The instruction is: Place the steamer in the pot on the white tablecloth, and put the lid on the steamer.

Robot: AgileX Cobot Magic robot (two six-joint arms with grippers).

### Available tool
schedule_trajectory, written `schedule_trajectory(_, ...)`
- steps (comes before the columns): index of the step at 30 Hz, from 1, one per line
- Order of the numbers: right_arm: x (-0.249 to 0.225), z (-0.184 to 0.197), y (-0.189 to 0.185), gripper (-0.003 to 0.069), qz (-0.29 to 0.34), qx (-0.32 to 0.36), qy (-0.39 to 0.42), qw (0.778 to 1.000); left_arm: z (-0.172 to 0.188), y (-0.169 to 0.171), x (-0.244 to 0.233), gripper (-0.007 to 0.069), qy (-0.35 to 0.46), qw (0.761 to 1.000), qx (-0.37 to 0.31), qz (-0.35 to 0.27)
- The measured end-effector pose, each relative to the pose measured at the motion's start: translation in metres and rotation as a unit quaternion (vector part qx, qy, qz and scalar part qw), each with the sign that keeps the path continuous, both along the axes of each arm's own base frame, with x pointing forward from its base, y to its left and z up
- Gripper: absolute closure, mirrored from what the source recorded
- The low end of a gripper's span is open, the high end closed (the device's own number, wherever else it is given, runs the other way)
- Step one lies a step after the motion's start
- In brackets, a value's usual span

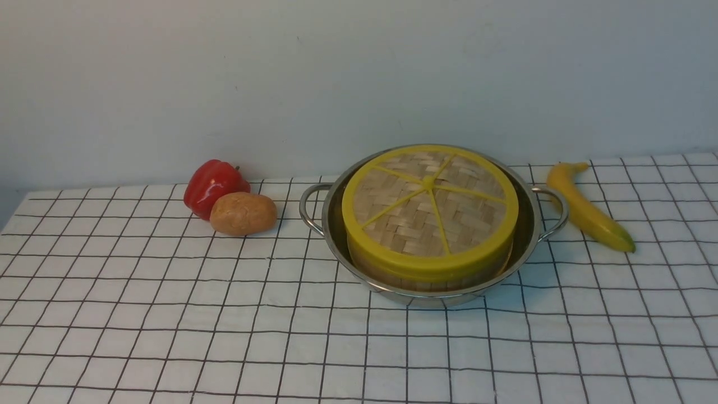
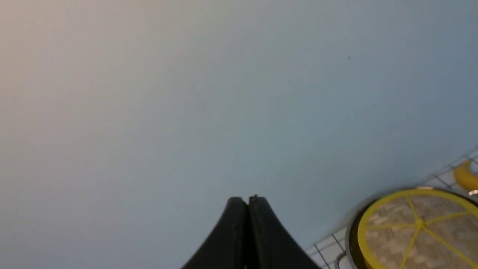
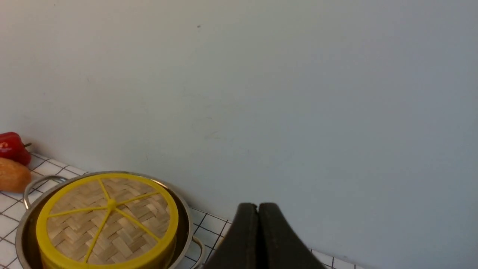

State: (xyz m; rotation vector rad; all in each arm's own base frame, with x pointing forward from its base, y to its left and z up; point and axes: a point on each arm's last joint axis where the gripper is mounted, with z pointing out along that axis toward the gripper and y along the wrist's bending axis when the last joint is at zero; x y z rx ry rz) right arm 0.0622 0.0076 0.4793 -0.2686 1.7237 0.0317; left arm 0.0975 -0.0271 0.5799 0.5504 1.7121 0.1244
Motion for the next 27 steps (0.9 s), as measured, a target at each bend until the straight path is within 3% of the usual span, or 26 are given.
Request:
schedule_trajectory(9, 0.013, -0.08, 0.007, 0.0666, 0.013, 0.001, 0.014, 1.0, -0.101, -0.002, 0.001, 0.0648, 0.123, 0.991, 0.049, 0.003)
schedule_trajectory(13, 0.022, -0.111, 0.012, 0.0664, 0.022, 0.016, 0.027, 0.999, -0.145, 0.003, -0.013, 0.0648, 0.081, 0.996, 0.014, -0.019)
schedule_trajectory(19, 0.028, -0.122, 0.016, 0.0663, 0.031, 0.034, 0.011, 0.999, -0.188, 0.009, -0.03, 0.0643, 0.029, 0.997, -0.051, -0.04)
schedule_trajectory(27, 0.028, -0.12, 0.016, 0.0657, 0.034, 0.04, -0.006, 0.999, -0.234, 0.021, -0.046, 0.0637, 0.031, 0.991, -0.126, -0.019)
